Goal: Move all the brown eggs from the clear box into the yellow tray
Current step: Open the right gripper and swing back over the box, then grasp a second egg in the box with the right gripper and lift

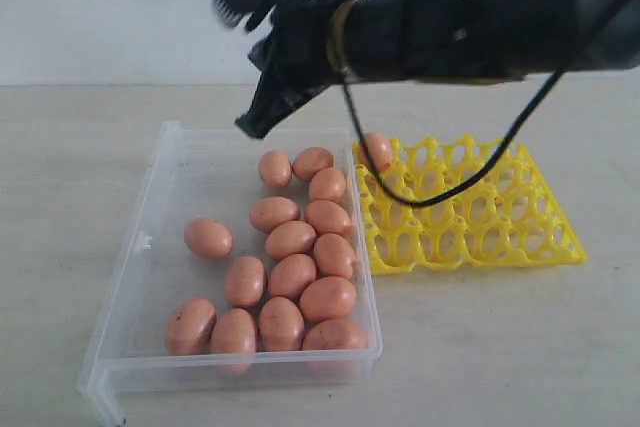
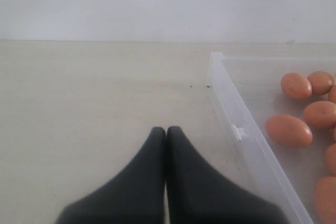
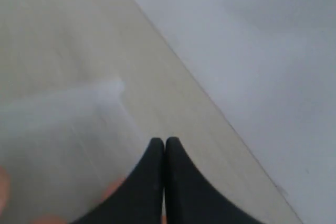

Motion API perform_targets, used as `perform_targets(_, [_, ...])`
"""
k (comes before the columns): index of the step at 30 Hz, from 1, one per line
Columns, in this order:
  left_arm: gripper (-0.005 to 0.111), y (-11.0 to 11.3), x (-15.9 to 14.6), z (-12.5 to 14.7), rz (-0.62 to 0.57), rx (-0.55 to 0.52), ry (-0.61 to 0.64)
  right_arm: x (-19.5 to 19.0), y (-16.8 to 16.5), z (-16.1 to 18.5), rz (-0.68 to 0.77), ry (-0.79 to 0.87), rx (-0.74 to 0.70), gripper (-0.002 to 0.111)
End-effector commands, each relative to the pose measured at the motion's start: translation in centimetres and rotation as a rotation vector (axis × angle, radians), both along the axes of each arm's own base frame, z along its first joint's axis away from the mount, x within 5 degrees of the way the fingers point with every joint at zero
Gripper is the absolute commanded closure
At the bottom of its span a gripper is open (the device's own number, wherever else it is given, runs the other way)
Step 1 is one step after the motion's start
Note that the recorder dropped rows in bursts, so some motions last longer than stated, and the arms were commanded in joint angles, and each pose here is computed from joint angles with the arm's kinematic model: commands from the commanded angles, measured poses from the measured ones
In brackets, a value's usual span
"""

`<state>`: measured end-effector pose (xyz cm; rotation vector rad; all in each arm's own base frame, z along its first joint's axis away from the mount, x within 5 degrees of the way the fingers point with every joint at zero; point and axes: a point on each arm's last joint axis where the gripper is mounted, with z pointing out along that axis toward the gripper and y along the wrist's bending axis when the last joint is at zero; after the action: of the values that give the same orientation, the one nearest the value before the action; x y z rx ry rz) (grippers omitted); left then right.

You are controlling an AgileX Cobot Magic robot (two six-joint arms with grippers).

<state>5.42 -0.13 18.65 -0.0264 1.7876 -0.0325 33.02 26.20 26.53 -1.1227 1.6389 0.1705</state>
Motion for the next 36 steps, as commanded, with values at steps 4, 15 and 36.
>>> perform_targets(4, [0.111, 0.0, 0.0, -0.1, -0.006, -0.004, -0.001, -3.1, 7.9, -2.0, -0.102, 0.276, -0.382, 0.108])
perform_targets(15, [0.111, 0.0, 0.0, -0.1, -0.006, -0.004, -0.001, -2.5, 10.6, 0.8, 0.138, 0.645, -0.372, 0.093])
perform_targets(36, [0.111, 0.0, 0.0, -0.1, -0.006, -0.004, -0.001, 0.4, 11.9, -6.7, -0.069, 0.67, -0.388, 0.048])
